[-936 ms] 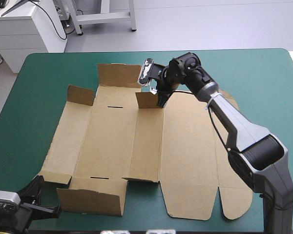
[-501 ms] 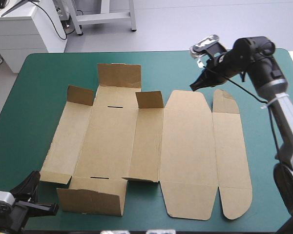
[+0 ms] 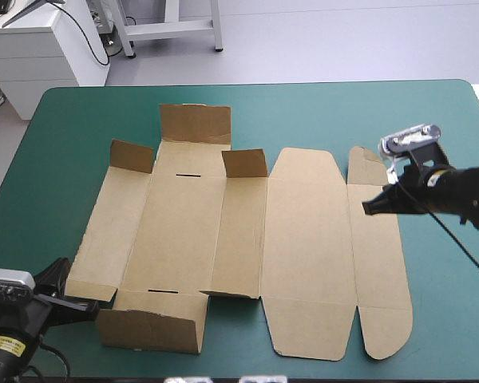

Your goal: Fold the box

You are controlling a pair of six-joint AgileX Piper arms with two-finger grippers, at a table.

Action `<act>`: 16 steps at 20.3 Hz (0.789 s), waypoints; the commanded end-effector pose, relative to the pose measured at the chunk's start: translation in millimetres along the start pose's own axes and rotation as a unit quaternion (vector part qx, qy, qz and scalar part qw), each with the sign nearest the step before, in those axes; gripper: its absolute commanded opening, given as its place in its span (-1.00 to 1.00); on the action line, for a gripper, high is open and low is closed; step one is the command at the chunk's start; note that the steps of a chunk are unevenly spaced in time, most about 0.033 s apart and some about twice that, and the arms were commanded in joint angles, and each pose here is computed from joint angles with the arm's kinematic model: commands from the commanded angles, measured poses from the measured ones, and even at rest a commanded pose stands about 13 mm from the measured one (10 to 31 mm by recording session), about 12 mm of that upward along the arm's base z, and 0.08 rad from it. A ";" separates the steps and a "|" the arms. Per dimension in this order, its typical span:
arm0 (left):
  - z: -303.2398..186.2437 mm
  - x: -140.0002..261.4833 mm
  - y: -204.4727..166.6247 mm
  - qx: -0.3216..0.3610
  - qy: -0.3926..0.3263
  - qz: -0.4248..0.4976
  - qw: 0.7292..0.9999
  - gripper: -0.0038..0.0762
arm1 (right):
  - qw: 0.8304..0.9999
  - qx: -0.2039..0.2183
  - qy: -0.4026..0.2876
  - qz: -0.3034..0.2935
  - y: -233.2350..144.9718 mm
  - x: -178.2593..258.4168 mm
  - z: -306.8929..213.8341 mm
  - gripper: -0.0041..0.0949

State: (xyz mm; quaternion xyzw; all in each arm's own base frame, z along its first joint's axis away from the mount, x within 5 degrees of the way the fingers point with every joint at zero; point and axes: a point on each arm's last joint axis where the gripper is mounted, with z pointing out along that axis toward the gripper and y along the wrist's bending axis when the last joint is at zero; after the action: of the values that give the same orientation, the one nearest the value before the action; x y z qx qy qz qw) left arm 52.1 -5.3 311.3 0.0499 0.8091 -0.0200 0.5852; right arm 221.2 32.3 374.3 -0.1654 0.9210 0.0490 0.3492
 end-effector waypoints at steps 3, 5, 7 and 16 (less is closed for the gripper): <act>20.7 -51.0 10.0 -0.041 0.063 0.053 0.996 -0.92 | 0.997 0.013 -0.069 0.030 11.7 49.6 -12.0 -0.92; 39.0 -61.9 11.0 -0.038 0.120 0.058 0.990 -0.90 | 0.996 0.009 -0.077 0.036 16.9 66.0 -15.1 -0.92; 59.2 -71.3 11.7 -0.034 0.165 0.070 0.983 -0.86 | 0.995 0.011 -0.088 0.043 20.3 78.8 -19.5 -0.92; 137.6 -86.8 61.7 0.028 0.322 -0.083 0.943 -0.86 | 0.985 0.061 -0.137 0.086 20.2 96.6 -50.3 -0.92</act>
State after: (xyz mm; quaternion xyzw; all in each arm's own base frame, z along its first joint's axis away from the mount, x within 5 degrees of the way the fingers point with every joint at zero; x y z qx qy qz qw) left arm 200.0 25.8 341.1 0.0282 0.9640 0.0141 0.2641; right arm 116.4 19.3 334.3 -0.0788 0.8965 0.0563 0.4323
